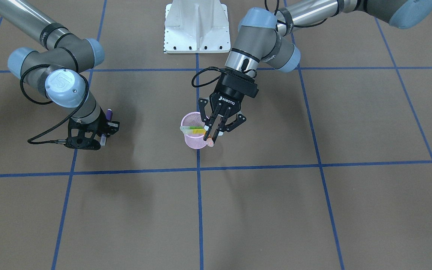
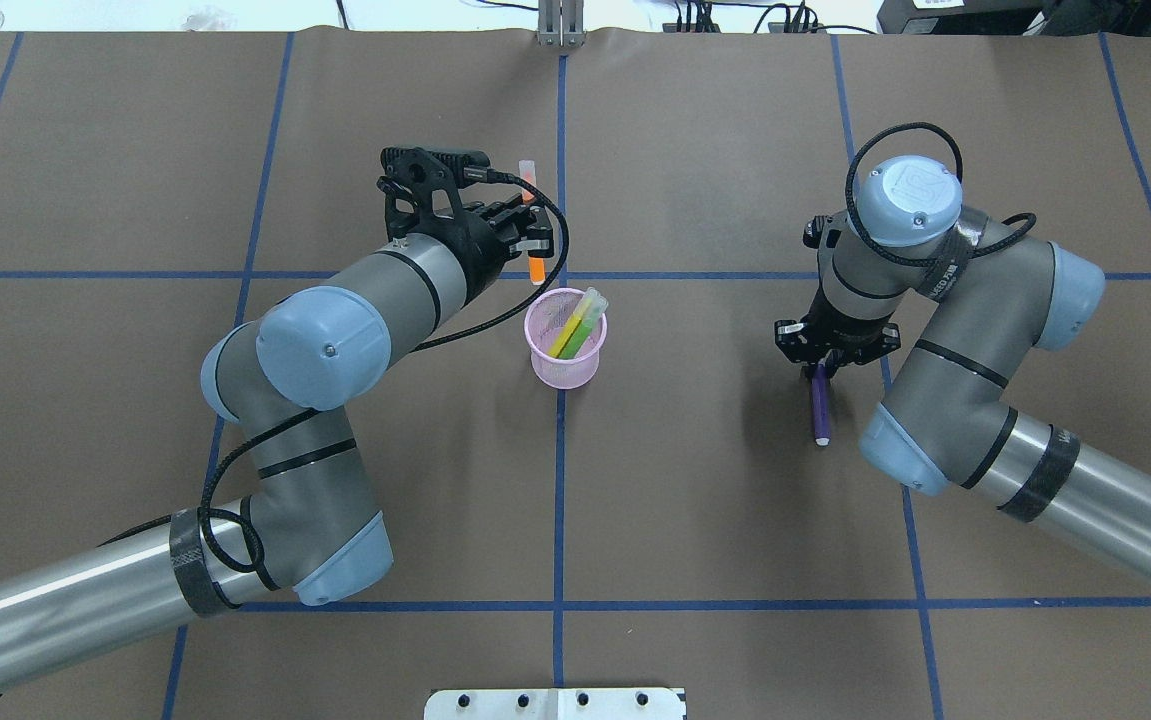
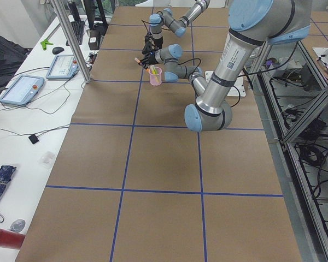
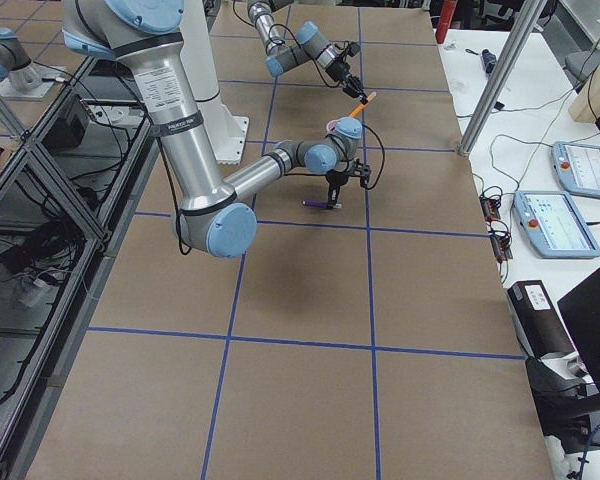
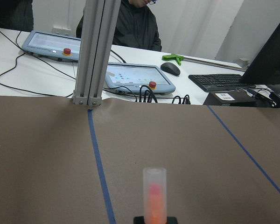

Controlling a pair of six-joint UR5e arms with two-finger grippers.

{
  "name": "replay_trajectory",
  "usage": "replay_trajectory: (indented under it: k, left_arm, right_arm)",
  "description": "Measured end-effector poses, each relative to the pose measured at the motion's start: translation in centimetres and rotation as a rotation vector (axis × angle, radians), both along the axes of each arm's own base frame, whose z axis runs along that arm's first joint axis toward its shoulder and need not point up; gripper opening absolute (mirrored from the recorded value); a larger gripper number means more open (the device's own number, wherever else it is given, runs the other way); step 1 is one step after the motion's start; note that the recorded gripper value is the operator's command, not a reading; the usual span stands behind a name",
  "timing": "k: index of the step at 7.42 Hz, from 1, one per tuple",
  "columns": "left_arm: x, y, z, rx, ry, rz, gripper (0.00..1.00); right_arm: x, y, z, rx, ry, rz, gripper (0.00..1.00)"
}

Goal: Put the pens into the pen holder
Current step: 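Lower the right gripper and close it on the purple marker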

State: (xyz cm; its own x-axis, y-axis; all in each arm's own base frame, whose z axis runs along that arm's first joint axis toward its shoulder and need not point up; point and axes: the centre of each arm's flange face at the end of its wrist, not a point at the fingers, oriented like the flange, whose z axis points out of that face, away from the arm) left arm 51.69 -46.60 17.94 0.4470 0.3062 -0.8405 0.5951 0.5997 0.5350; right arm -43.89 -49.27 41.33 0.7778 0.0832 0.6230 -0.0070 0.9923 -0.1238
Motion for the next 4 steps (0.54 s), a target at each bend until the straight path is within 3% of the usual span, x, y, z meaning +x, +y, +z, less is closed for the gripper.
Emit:
replay_trajectory:
  k: [4]
  left_arm:
    - [0.04, 0.05, -0.04, 0.001, 0.001, 0.001, 0.0]
  right_arm:
    - [-0.08, 0.06, -0.02, 0.001, 0.0, -0.003, 0.38]
